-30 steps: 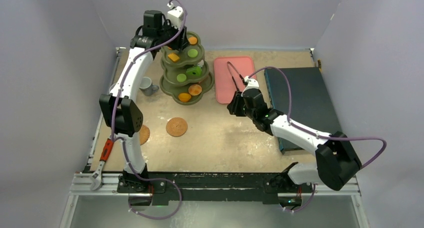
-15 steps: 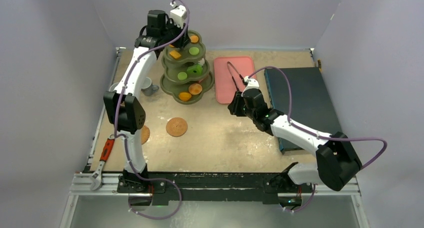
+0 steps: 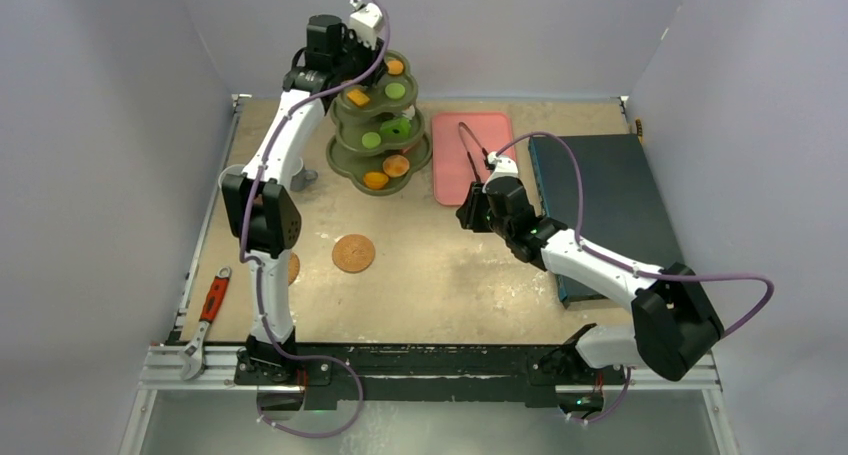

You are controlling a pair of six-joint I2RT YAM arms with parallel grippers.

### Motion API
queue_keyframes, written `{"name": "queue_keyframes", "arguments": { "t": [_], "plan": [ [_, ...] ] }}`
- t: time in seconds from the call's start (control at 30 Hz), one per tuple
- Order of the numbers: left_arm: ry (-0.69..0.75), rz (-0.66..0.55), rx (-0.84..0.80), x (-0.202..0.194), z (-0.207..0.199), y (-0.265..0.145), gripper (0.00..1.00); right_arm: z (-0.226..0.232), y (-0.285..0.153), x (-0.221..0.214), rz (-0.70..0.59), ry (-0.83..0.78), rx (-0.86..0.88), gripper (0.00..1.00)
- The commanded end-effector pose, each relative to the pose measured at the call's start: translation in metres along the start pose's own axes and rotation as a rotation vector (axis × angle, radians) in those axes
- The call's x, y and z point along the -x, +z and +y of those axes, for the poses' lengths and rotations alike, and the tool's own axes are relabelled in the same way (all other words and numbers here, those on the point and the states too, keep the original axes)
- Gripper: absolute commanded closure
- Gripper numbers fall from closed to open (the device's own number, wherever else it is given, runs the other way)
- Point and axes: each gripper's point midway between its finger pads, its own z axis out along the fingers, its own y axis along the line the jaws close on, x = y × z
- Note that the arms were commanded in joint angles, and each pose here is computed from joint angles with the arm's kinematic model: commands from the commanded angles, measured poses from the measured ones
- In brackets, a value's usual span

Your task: Serve the afternoon tea

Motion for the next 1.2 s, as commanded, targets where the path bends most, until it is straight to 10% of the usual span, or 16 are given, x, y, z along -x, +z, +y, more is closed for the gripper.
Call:
{"name": "queue_keyframes", "arguments": {
  "t": [0.0, 0.3, 0.47, 0.53, 0.87, 1.17],
  "plan": [
    [0.103, -0.162, 0.09, 0.054, 0.017, -0.002, 1.0, 0.011, 0.0, 0.02, -0.064, -0.02, 0.016, 0.65],
    [0.11, -0.192, 0.105, 0.068, 0.018, -0.009, 0.99, 0.038, 0.012, 0.008, -0.05, -0.06, 0.074, 0.65],
    [0.086, -0.144, 0.111, 0.07, 0.013, -0.035, 0.22, 0.083, 0.035, -0.01, -0.024, -0.133, 0.145, 0.64],
    [0.086, -0.118, 0.124, 0.071, 0.01, -0.053, 0.08, 0.111, 0.043, -0.019, -0.017, -0.173, 0.195, 0.64],
    [0.013, 0.004, 0.241, 0.073, 0.023, -0.171, 0.01, 0.239, 0.078, -0.077, -0.007, -0.393, 0.386, 0.59],
    [-0.087, 0.137, 0.359, 0.028, 0.058, -0.24, 0.01, 0.221, 0.112, -0.136, 0.099, -0.403, 0.339, 0.62]
  ]
}}
